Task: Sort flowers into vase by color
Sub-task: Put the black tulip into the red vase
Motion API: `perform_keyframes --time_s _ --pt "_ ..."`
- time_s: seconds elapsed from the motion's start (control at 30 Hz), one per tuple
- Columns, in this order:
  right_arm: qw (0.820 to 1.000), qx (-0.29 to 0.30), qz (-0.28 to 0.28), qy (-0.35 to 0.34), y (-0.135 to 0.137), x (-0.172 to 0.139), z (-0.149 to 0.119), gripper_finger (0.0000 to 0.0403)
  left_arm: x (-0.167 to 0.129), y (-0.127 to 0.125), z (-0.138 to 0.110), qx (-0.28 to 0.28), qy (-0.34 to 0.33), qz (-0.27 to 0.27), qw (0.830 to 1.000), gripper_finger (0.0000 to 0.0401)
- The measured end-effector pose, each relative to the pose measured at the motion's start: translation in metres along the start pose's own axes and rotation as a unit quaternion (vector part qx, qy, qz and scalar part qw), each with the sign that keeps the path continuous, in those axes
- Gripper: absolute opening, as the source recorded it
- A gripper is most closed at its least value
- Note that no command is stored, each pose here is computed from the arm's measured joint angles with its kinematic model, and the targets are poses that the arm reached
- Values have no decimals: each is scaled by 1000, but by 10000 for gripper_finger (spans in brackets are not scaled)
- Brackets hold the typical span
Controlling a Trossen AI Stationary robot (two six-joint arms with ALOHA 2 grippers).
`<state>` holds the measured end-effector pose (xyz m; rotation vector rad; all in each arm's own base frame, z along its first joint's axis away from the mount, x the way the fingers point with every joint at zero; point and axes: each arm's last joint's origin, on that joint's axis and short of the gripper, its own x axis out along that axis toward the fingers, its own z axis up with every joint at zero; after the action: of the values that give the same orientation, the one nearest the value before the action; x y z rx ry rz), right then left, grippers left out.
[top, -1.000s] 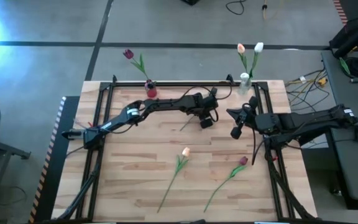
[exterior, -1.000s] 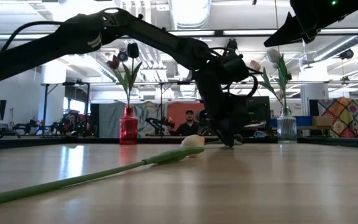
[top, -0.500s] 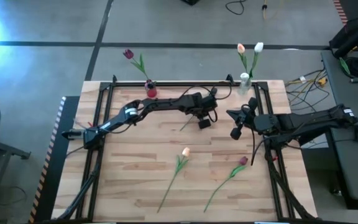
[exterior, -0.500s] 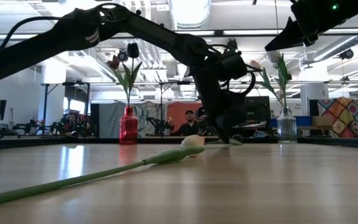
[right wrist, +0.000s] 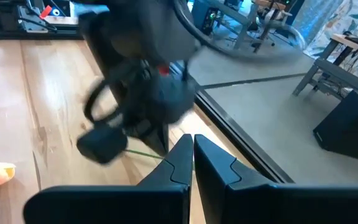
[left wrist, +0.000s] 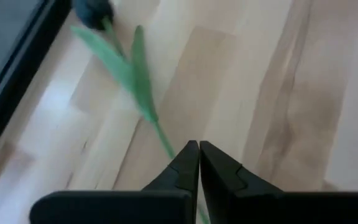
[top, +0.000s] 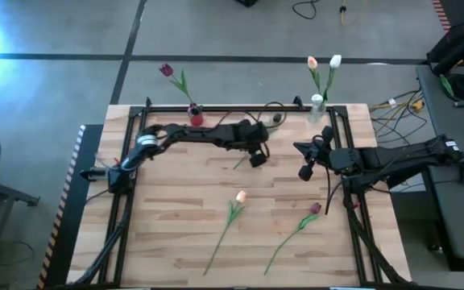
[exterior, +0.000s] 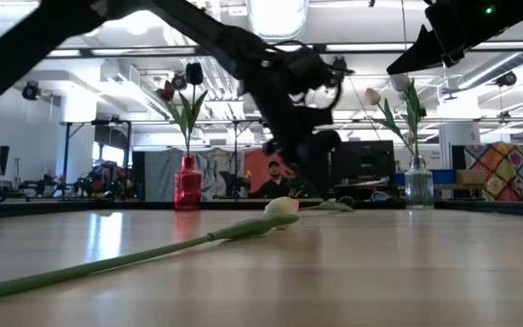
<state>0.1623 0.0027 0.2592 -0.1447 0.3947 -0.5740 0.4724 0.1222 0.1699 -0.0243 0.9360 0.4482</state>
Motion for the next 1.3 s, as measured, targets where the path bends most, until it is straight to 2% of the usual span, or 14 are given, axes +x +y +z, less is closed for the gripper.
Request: perform_keyframes --time_s 0.13,0.27,0.5,0.73,0.87,0.97,1.13,1.3 --pt "1000 1 0 0 0 0 0 9 -14 5 -14 -37 -36 -4 999 0" --pt "1000 8 0 -9 1 1 2 9 -19 12 -13 -61 -65 -3 996 20" --pt "1000 -9 1 -14 4 5 4 9 11 12 -3 -51 -48 -14 997 91" --pt "1000 -15 2 -8 6 7 3 9 44 10 17 -28 29 -5 999 139" --pt "1000 -17 4 -7 7 8 2 9 59 11 25 -21 68 7 997 145" --pt "1000 -21 5 -4 8 9 2 9 67 8 28 -12 72 15 997 145" --pt "1000 -25 8 -1 9 10 1 9 62 9 27 -25 74 10 997 142" --pt "999 -28 14 0 9 10 1 9 47 7 30 13 98 39 994 129"
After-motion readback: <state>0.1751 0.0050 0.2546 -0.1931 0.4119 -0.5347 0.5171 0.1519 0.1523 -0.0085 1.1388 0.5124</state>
